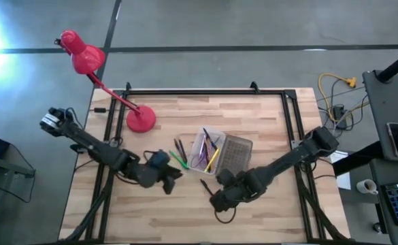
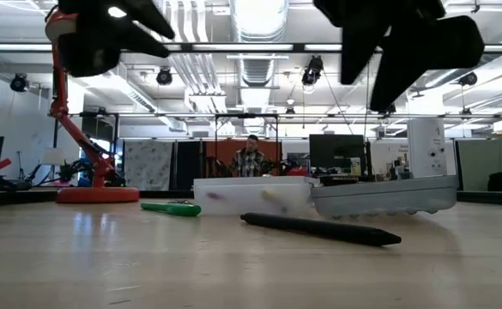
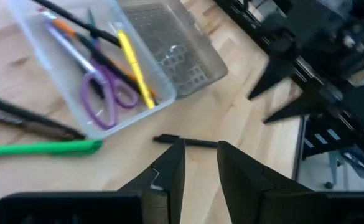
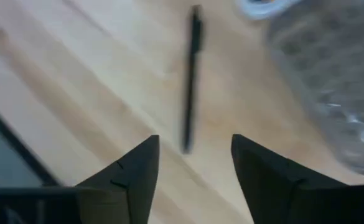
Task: Pick & place school supplies into a supply box
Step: Put the bottom black pen into the supply box
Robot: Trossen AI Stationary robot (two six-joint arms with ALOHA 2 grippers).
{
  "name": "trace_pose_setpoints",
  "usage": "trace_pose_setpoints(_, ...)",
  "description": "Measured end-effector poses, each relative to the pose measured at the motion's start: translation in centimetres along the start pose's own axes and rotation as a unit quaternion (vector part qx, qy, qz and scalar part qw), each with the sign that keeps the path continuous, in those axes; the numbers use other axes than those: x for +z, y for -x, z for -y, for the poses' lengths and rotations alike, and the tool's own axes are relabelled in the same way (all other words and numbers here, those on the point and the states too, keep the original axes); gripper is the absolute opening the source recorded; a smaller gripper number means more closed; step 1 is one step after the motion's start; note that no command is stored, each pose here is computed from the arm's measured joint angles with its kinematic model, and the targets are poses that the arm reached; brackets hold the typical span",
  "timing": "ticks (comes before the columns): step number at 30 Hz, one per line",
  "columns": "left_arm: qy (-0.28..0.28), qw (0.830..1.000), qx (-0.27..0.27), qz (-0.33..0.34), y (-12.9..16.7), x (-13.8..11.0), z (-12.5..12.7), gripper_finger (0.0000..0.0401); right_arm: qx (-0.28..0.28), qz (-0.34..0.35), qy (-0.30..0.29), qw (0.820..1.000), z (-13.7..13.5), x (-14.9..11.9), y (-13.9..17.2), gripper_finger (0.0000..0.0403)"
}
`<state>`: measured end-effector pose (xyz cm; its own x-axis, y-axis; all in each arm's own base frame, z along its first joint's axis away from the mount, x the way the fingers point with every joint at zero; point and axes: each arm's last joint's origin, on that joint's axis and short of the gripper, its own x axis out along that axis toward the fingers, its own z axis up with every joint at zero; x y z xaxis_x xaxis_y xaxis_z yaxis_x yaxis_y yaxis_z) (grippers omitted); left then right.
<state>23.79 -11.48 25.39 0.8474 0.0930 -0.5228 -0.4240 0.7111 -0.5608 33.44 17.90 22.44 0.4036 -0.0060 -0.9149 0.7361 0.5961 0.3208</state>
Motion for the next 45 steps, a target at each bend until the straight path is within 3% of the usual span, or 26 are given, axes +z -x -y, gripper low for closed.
trace_pose_setpoints(5, 0.021, 1.000, 0.000, 0.009, 1.6, -1.7, -2.4, 0.0078, -0.004, -0.017, -0.032, 0.999, -1.3, -0.1, -2.1, 0.0205)
trace_pose_setpoints(9, 0.062, 0.997, -0.036, 0.026, 2.3, -2.5, -3.9, 0.0078, -0.016, -0.031, -0.032, 0.999, -2.6, 0.6, -4.1, 0.0205)
trace_pose_setpoints(18, 0.088, 0.991, -0.090, 0.036, 4.2, -2.7, -5.8, 0.0078, -0.143, -0.030, -0.008, 0.989, -3.5, 2.2, -8.0, 0.0193)
trace_pose_setpoints(24, 0.082, 0.991, -0.102, 0.038, 5.1, -2.5, -6.3, 0.0078, -0.130, -0.054, 0.011, 0.990, -4.4, 3.0, -9.6, 0.0174)
trace_pose_setpoints(33, 0.071, 0.991, -0.104, 0.040, 5.3, -2.4, -6.4, 0.0078, -0.141, -0.076, 0.004, 0.987, -3.0, 4.4, -11.8, 0.0141)
trace_pose_setpoints(37, 0.070, 0.991, -0.103, 0.040, 5.3, -2.4, -6.4, 0.0078, -0.150, -0.085, 0.012, 0.985, -2.2, 4.9, -12.2, 0.0116)
trace_pose_setpoints(45, 0.068, 0.992, -0.103, 0.041, 5.3, -2.4, -6.4, 0.0078, -0.155, -0.096, 0.059, 0.982, -1.8, 4.7, -12.5, 0.0021)
